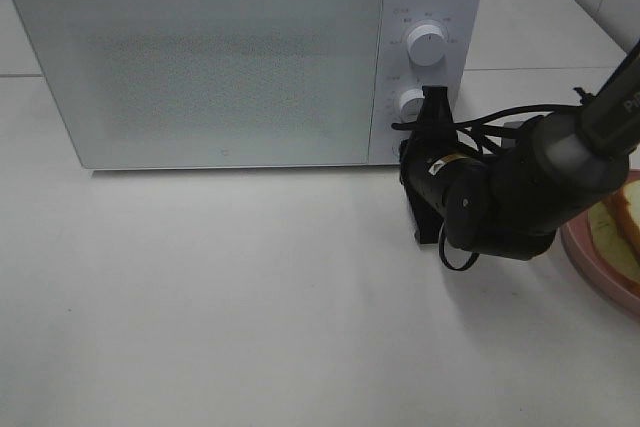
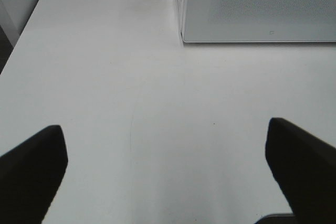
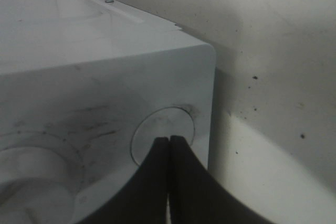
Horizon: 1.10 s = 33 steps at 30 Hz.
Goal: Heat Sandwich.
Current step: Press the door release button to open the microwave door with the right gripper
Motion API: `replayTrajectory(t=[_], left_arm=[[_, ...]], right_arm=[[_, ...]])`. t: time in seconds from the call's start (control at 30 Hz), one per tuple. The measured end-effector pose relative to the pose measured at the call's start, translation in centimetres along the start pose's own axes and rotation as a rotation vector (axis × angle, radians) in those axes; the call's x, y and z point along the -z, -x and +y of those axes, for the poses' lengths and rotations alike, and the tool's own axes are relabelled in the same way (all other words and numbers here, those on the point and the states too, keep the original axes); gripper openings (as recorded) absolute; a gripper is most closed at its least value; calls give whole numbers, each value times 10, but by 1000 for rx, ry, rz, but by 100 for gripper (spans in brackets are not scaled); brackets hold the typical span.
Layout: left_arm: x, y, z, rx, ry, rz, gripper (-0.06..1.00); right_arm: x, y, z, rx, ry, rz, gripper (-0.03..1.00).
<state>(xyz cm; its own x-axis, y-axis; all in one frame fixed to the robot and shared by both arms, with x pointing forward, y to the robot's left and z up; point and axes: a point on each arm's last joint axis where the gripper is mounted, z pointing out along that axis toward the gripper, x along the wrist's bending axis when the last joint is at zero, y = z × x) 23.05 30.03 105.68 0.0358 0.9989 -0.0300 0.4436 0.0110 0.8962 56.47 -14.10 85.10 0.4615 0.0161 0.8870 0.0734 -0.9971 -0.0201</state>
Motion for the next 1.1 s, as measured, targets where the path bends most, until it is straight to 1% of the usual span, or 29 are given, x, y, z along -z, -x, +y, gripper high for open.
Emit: replayTrajectory(t=[0.1, 0.17, 0.37, 0.63, 0.73, 1.1], left_arm=[[0, 0, 0, 0, 0, 0, 97], [0, 0, 0, 0, 0, 0, 97], [0, 0, 0, 0, 0, 0, 97], [0, 0, 0, 0, 0, 0, 97], [0, 0, 0, 0, 0, 0, 97], [0, 0, 0, 0, 0, 0, 97]], right_arm=[[-4, 2, -1, 0, 1, -4, 1], [-7, 5, 0, -12, 21, -8, 1], [-10, 2, 3, -13, 48, 17, 1], [-11, 0, 3, -13, 50, 22, 1], [-12, -1, 3, -2, 44, 50, 1], [-12, -3, 1, -1, 37, 63, 1]])
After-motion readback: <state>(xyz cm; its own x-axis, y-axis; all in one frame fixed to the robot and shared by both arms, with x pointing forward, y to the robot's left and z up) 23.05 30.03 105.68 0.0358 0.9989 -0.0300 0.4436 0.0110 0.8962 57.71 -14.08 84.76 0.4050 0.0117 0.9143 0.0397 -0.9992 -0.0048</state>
